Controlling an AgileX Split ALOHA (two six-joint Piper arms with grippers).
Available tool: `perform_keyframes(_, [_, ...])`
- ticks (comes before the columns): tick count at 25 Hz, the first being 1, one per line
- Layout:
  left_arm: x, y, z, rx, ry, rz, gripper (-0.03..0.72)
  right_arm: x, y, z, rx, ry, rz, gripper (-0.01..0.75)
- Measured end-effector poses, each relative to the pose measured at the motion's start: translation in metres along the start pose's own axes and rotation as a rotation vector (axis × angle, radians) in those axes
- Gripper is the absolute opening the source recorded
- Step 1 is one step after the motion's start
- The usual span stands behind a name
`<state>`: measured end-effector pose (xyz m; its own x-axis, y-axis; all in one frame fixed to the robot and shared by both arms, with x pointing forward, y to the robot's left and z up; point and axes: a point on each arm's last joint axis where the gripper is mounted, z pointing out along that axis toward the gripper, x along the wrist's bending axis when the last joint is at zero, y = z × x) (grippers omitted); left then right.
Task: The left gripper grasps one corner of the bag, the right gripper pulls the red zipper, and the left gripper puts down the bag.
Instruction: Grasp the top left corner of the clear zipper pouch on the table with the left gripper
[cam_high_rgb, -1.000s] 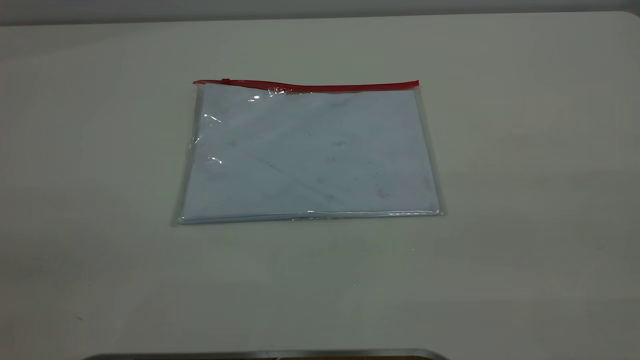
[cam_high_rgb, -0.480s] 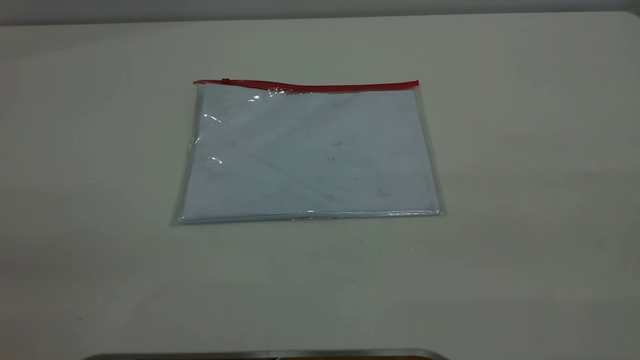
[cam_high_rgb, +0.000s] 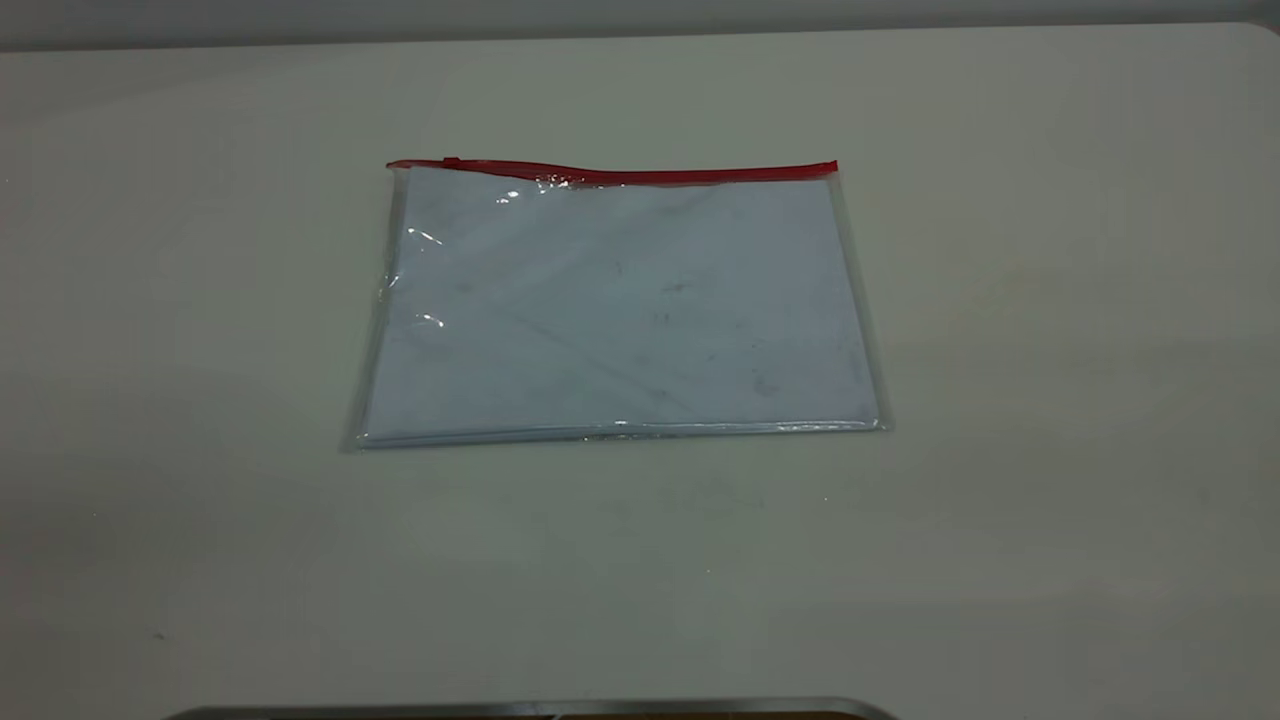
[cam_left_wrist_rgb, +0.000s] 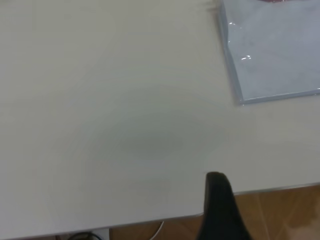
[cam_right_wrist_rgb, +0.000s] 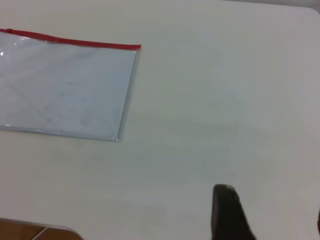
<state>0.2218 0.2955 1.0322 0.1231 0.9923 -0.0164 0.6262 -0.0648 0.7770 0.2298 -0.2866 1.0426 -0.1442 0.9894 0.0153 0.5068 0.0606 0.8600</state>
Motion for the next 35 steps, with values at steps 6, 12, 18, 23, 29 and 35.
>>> perform_keyframes(6, [-0.003,0.006,-0.004,0.032,-0.037,-0.072,0.54,0.008,0.006,0.002,-0.014,0.092,0.049,0.462])
perform_keyframes(12, [0.003,0.062,0.023,0.029,-0.016,-0.091,0.539,0.0,0.042,0.04,0.027,0.085,0.014,0.462])
perform_keyframes(18, [0.008,0.137,0.094,0.156,-0.047,-0.061,0.538,-0.008,0.07,0.097,0.076,0.108,-0.046,0.462])
perform_keyframes(23, [0.014,0.177,0.157,0.286,-0.064,0.012,0.538,-0.012,0.091,0.147,0.126,0.168,-0.064,0.495])
perform_keyframes(29, [0.021,0.195,0.224,0.399,-0.068,0.044,0.538,-0.009,0.111,0.205,0.184,0.316,-0.041,0.547])
perform_keyframes(35, [0.027,0.177,0.289,0.507,-0.055,0.066,0.538,0.016,0.113,0.262,0.24,0.477,-0.019,0.549])
